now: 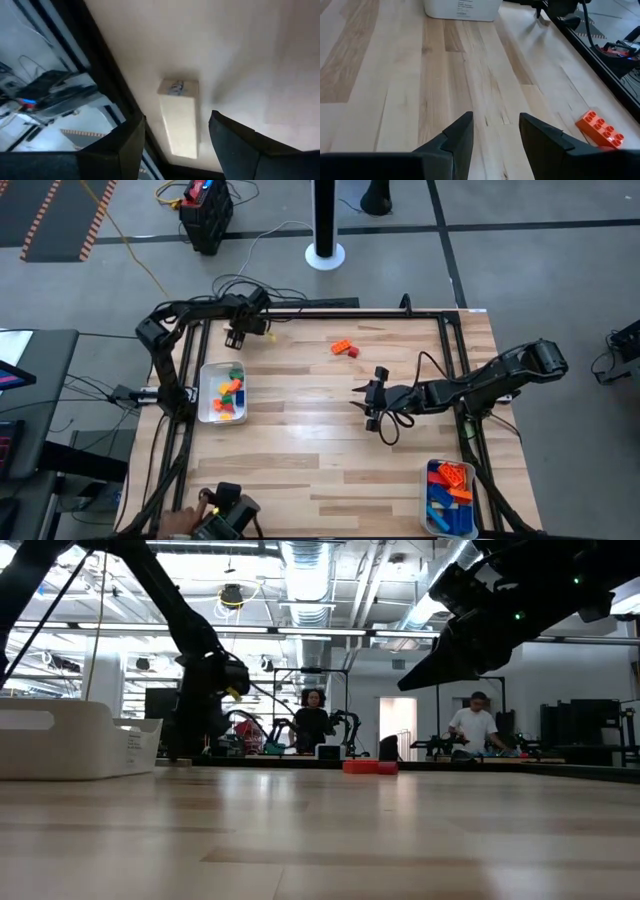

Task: Sort blocks by size
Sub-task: Put the brown large block into the gray bin

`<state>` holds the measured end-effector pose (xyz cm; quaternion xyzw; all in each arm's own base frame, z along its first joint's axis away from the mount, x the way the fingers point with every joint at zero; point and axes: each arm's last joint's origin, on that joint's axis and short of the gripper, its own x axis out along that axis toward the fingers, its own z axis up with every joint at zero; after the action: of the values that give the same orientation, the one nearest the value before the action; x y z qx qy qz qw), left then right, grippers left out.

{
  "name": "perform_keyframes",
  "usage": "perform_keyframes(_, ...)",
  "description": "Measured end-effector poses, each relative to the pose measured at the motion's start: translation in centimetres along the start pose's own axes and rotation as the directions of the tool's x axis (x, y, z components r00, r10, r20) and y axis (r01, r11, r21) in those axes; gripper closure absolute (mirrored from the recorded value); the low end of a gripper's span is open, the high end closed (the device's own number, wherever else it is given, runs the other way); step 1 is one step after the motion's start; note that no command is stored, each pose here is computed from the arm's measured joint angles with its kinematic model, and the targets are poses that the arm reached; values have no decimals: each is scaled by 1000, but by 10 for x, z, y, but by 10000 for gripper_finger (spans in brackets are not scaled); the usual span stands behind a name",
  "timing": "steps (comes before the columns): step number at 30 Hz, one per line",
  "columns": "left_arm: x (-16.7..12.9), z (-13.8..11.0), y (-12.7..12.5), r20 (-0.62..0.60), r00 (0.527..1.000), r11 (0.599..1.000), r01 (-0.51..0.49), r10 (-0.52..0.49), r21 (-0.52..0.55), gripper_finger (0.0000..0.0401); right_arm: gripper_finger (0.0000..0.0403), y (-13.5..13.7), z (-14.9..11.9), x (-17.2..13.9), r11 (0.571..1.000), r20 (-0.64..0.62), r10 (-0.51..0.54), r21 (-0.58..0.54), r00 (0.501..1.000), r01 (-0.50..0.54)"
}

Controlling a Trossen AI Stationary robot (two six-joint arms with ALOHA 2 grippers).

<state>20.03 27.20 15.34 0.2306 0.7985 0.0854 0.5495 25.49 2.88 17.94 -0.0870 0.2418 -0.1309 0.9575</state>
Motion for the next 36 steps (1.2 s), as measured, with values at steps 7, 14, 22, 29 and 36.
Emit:
perform_keyframes(7,3,-4,-3,45,997,998,68,-68,-12,193,216,0,0,0,1000,0,1,0,1000,-1)
perform_keyframes(14,6,-7,-2,41,996,995,79,-77,-57,193,216,1,0,0,1000,1,2,8,1000,-2)
perform_keyframes(22,17,5,-12,-30,991,992,127,-127,-13,237,216,1,0,0,1000,1,2,10,1000,-2)
perform_keyframes(29,12,12,-10,-58,995,996,83,-82,20,329,216,1,0,0,1000,1,2,9,1000,-2)
perform_keyframes(36,-1,23,-7,-11,996,995,92,-93,-44,352,216,0,0,0,1000,-1,1,6,1000,-1)
